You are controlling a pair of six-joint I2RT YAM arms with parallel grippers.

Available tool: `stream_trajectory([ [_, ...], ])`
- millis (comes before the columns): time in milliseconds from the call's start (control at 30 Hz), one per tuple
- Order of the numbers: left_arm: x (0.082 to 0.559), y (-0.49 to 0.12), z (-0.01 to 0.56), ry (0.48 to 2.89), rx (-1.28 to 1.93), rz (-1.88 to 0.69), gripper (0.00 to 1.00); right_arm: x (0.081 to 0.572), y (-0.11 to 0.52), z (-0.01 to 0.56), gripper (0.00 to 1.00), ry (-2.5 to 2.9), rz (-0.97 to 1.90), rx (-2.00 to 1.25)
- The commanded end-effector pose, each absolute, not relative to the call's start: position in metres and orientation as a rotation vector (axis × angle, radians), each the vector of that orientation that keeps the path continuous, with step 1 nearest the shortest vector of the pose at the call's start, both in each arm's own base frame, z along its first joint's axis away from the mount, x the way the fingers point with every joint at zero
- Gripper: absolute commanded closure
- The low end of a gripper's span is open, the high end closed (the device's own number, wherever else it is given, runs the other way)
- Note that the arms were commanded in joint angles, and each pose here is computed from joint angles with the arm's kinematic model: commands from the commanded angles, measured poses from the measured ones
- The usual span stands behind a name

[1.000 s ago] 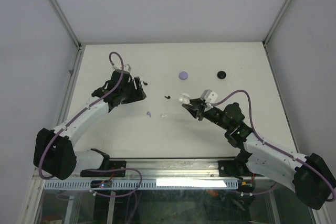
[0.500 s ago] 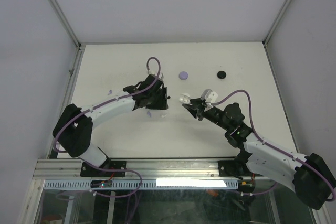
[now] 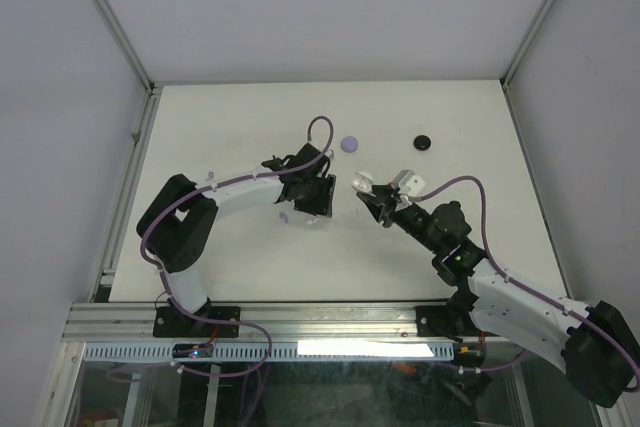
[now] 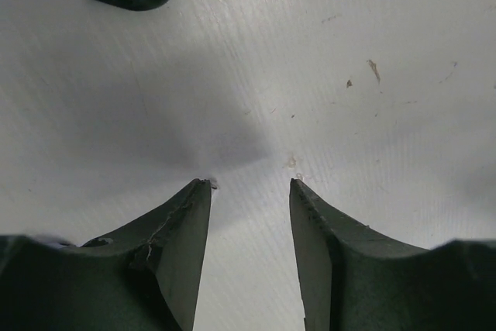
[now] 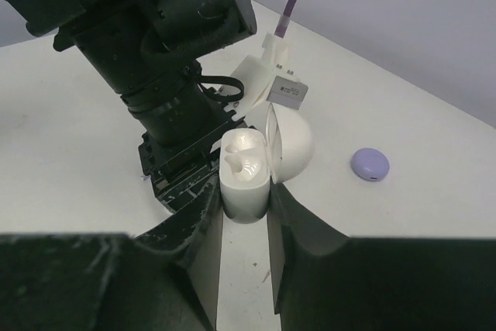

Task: Insert the wireless bluetooth earbuds into the charging case
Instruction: Pick up the earbud from the center of the board.

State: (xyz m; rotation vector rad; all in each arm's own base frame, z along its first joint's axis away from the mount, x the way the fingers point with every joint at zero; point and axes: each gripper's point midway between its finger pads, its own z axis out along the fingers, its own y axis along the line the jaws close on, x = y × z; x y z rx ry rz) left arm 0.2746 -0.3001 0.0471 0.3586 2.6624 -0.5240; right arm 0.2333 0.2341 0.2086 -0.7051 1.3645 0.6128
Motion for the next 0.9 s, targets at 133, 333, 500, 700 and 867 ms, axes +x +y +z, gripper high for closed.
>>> stream_trajectory([
  [133,0.268,-0.319,0.044,2.651,0.477,-0.602,0.54,0.239,0.223,0.229,0.98,1.306,0.564,-0.634],
  [333,0.25,-0.318,0.042,2.676,0.519,-0.629,0.55,0.239,0.222,0.23,0.98,1.307,0.556,-0.63],
  [500,0.244,-0.309,0.048,2.67,0.526,-0.594,0.55,0.239,0.222,0.229,0.98,1.31,0.555,-0.633],
  [700,0.25,-0.303,0.055,2.646,0.518,-0.544,0.55,0.24,0.222,0.227,0.98,1.32,0.553,-0.635],
  [867,0.254,-0.291,0.052,2.649,0.491,-0.462,0.57,0.238,0.221,0.224,0.98,1.331,0.556,-0.638],
])
